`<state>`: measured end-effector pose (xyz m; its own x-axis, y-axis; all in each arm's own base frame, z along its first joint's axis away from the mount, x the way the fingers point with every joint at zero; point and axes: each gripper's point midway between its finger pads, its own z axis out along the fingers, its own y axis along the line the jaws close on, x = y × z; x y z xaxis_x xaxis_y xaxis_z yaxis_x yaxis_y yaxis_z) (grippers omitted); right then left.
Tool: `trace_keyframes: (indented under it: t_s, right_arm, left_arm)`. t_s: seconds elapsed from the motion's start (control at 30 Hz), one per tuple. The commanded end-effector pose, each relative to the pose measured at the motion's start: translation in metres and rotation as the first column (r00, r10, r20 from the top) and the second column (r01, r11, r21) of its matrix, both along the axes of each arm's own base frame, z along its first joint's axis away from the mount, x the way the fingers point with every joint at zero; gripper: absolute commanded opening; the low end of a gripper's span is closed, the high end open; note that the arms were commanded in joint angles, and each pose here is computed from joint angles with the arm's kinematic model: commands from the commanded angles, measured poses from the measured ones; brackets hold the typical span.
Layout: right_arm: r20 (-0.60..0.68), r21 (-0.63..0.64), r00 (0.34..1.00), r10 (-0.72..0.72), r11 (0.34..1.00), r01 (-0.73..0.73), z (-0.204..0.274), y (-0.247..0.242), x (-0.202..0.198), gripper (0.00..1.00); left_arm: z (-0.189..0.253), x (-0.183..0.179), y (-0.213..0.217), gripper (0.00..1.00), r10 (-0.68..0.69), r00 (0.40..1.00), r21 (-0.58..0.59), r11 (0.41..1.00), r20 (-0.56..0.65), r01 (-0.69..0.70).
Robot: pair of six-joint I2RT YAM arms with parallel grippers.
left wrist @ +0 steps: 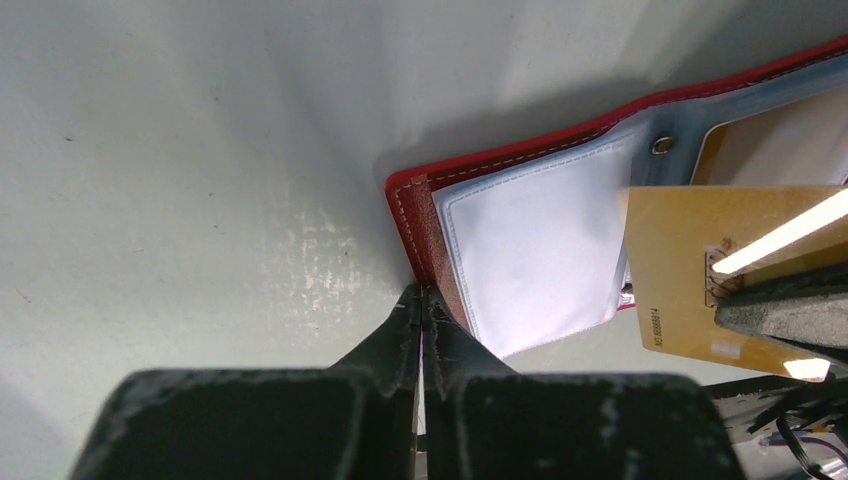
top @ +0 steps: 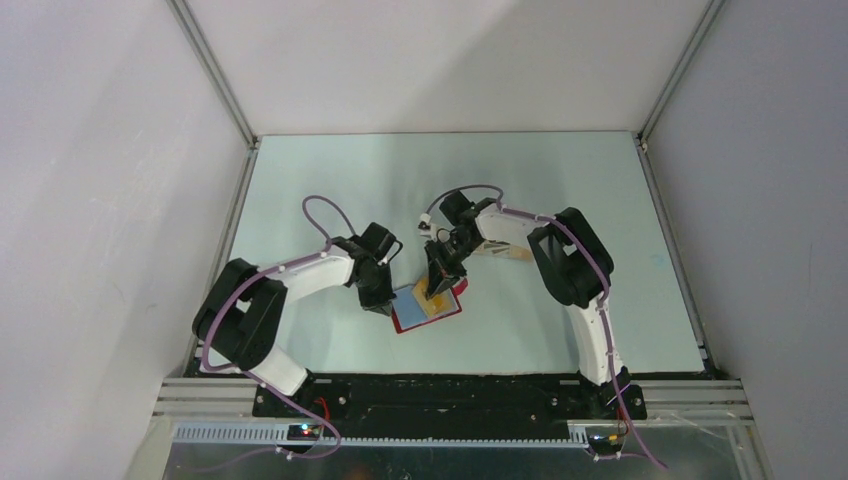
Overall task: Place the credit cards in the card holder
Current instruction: Insert the credit card into the card holder.
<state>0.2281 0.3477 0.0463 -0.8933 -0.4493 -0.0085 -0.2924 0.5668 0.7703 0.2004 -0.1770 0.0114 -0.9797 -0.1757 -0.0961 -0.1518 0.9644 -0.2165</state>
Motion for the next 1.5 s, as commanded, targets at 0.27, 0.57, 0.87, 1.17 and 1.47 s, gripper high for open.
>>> trace_keyframes:
  t_s: [0.27,0.57,0.87,1.17,1.47]
  right_arm:
    - [0.005,-0.07,1.0,0.027,0.997,-0.027,-0.023,0.003,0.017,0.0]
    - [0.064,-0.097,0.998,0.023,0.995,-0.017,-0.036,0.007,0.02,0.0]
    - [0.101,-0.061,0.994,-0.046,0.997,0.052,-0.035,0.022,0.018,0.0]
    - [0.095,-0.033,0.993,-0.064,0.997,0.067,-0.037,0.036,0.007,0.0]
    - [0.024,-0.069,0.991,-0.13,0.989,0.131,-0.037,0.036,-0.006,0.07]
  left_arm:
    - [-0.011,0.0,0.017,0.0,-0.029,1.0,0.098,0.995,-0.003,0.029]
    - [-0.009,0.0,0.017,0.0,-0.036,0.999,0.095,0.995,-0.001,0.036]
    - [-0.008,0.001,0.015,0.0,-0.037,0.999,0.089,0.995,-0.002,0.037]
    - [-0.006,0.002,0.016,0.0,-0.04,0.999,0.091,0.995,0.006,0.039]
    - [0.002,0.005,0.029,0.0,-0.038,0.998,0.15,0.988,0.042,0.031]
